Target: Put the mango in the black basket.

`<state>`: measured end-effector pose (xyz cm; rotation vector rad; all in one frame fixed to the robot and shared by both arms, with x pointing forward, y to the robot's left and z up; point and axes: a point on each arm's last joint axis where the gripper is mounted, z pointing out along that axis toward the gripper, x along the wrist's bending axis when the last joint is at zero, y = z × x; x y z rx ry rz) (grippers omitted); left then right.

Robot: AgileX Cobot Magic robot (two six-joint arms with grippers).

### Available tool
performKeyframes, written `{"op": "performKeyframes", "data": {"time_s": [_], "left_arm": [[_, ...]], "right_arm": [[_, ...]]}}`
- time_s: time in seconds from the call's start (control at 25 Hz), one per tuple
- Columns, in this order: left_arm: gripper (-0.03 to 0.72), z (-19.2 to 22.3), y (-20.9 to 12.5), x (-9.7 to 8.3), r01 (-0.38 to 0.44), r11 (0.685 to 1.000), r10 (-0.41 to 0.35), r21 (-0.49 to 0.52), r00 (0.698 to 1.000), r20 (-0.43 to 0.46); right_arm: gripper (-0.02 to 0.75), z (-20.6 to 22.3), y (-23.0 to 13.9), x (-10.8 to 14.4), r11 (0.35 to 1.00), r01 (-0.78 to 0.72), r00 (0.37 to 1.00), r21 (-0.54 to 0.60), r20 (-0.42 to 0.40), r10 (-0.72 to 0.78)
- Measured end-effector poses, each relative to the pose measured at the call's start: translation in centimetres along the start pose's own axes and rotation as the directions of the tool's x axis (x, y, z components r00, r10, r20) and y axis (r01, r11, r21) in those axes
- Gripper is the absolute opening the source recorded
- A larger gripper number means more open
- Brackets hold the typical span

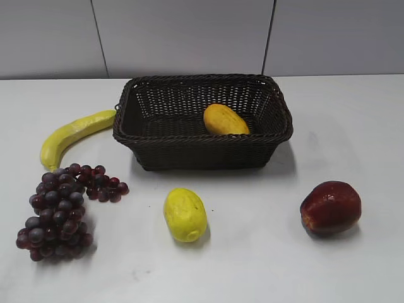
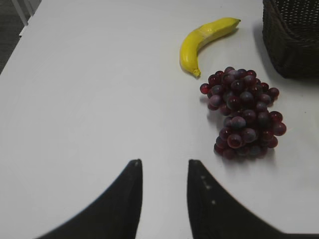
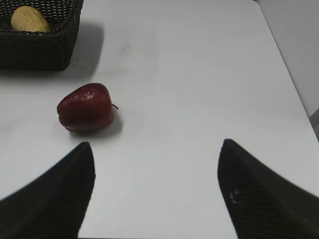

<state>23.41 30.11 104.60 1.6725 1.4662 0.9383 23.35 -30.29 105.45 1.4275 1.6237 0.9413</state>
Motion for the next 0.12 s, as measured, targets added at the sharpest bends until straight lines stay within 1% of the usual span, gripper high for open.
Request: {"op": "performKeyframes", "data": {"time_s": [0.12], "left_arm": [[0.231,0.00,0.00,0.00,0.000,1.000,0.000,0.000,1.000,0.000]], "right_arm": [[0.591,0.00,0.00,0.00,1.000,0.000,1.000,0.000,0.000,0.000]]}}
